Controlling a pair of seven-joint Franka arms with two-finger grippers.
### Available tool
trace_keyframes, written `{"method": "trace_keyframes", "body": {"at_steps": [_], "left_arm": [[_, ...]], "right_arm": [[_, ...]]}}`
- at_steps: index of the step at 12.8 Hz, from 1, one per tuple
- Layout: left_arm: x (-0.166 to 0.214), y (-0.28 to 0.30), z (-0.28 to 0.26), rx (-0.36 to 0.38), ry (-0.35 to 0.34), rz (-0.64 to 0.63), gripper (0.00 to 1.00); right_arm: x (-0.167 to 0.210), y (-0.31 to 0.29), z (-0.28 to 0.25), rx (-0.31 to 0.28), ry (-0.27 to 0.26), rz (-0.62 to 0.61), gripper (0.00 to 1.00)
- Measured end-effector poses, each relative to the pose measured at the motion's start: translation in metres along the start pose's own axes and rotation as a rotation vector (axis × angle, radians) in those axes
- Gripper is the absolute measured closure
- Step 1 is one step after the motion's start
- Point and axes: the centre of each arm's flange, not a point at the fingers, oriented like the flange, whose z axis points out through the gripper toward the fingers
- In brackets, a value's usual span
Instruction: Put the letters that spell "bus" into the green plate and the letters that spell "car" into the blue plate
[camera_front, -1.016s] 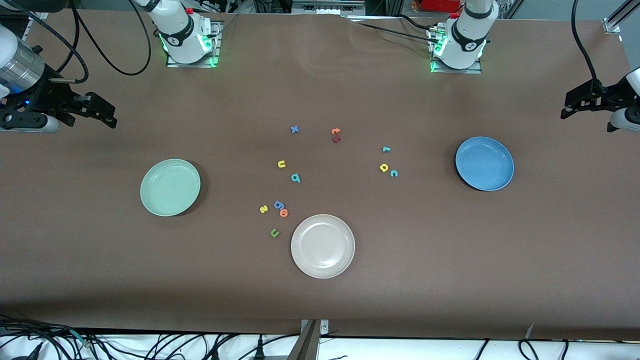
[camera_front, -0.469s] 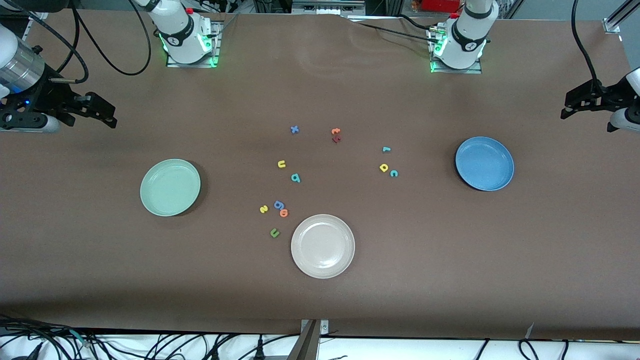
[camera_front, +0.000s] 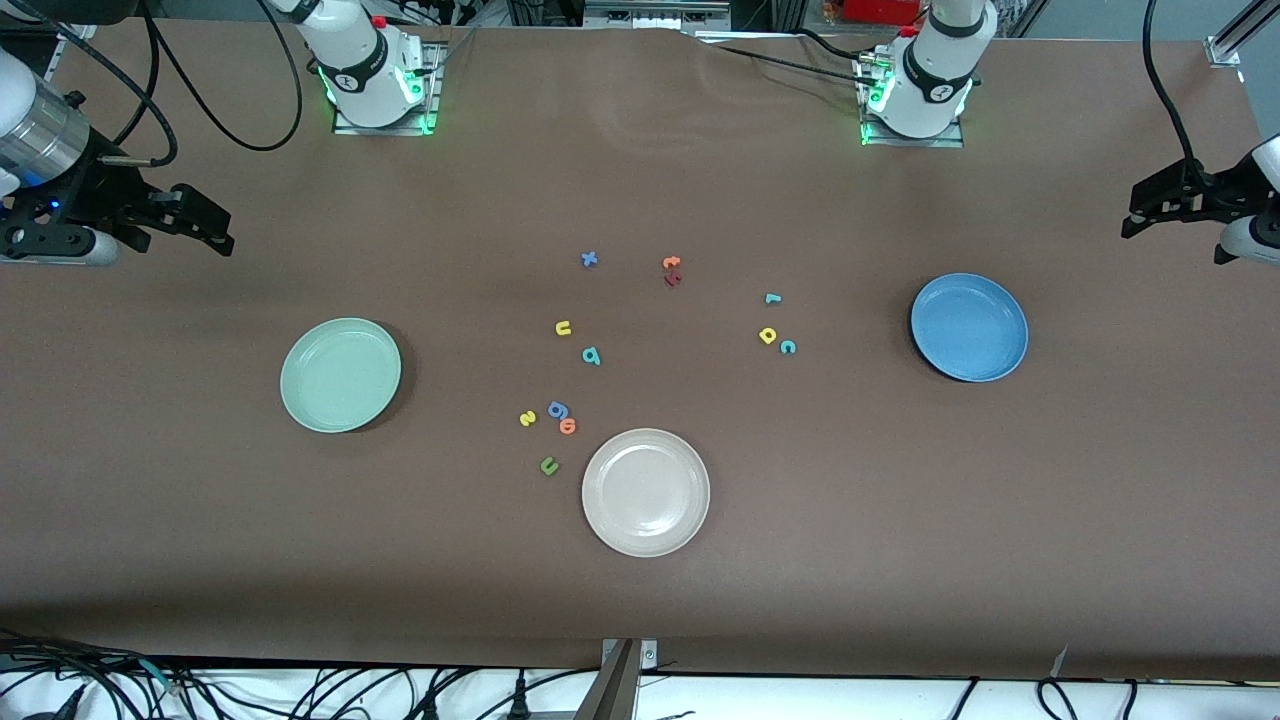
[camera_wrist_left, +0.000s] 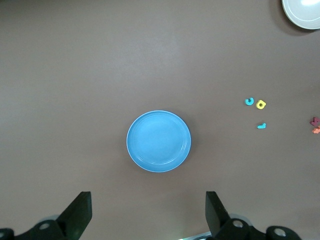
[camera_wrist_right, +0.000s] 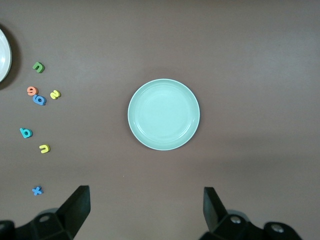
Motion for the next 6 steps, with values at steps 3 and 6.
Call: {"method": "trace_keyframes", "body": {"at_steps": [3,6], "left_arm": [[0.0,0.001,0.0,0.0,0.0,0.002,0.0],[0.0,0.001,0.0,0.0,0.0,0.002,0.0]], "right_arm": [[-0.009,-0.012,0.008,-0.009,-0.074,-0.025,0.0],[-0.014,-0.041,0.032,-0.023,-0.176,-0.08,0.0]]}}
